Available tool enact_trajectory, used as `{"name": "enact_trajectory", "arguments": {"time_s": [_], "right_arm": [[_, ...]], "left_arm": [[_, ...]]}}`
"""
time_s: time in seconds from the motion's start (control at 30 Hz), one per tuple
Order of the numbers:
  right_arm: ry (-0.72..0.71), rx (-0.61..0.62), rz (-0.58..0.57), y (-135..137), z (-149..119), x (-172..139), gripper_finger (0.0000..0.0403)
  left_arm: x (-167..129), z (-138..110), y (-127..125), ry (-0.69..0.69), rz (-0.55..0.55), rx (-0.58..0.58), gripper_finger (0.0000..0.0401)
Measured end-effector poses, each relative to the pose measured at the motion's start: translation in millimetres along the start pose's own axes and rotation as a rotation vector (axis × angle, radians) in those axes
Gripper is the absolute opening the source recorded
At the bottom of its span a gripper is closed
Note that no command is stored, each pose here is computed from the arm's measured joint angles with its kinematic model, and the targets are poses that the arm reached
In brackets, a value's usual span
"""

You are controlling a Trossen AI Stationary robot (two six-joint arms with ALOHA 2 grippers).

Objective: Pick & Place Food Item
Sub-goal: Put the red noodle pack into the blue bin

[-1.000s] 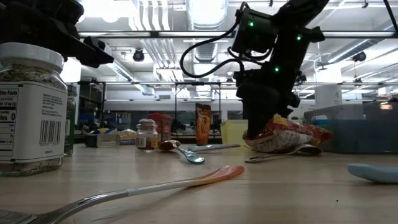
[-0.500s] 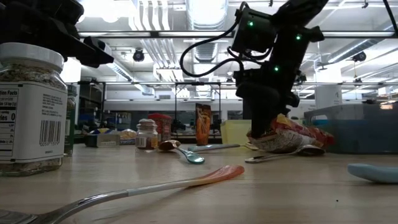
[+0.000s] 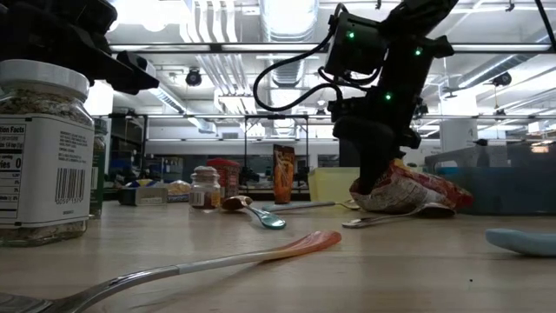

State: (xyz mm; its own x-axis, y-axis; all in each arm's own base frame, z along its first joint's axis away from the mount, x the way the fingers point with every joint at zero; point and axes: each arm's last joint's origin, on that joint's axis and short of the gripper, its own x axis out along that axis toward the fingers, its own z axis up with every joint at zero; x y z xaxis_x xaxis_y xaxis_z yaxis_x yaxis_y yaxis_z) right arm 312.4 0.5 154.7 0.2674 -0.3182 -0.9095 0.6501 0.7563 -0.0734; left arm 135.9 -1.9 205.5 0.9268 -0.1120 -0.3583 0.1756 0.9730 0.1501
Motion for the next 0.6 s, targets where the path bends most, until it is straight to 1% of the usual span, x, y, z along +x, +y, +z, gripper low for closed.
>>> {"name": "enact_trajectory", "arguments": {"time_s": [0.3,0.47,0.6], "right_arm": [[-0.003,0.000,-0.002,1,3,-3,0.0013],[-0.003,-0.001,-0.007,3,11,-14,0.0013],[-0.012,-0.004,0.001,5,20,-29,0.0013]], "left_arm": [[0,0,0,0.000,0.000,0.000,0.0259],[0,0,0,0.000,0.000,-0.003,0.0259],[0,0,0,0.000,0.000,-0.003,0.0259]]}}
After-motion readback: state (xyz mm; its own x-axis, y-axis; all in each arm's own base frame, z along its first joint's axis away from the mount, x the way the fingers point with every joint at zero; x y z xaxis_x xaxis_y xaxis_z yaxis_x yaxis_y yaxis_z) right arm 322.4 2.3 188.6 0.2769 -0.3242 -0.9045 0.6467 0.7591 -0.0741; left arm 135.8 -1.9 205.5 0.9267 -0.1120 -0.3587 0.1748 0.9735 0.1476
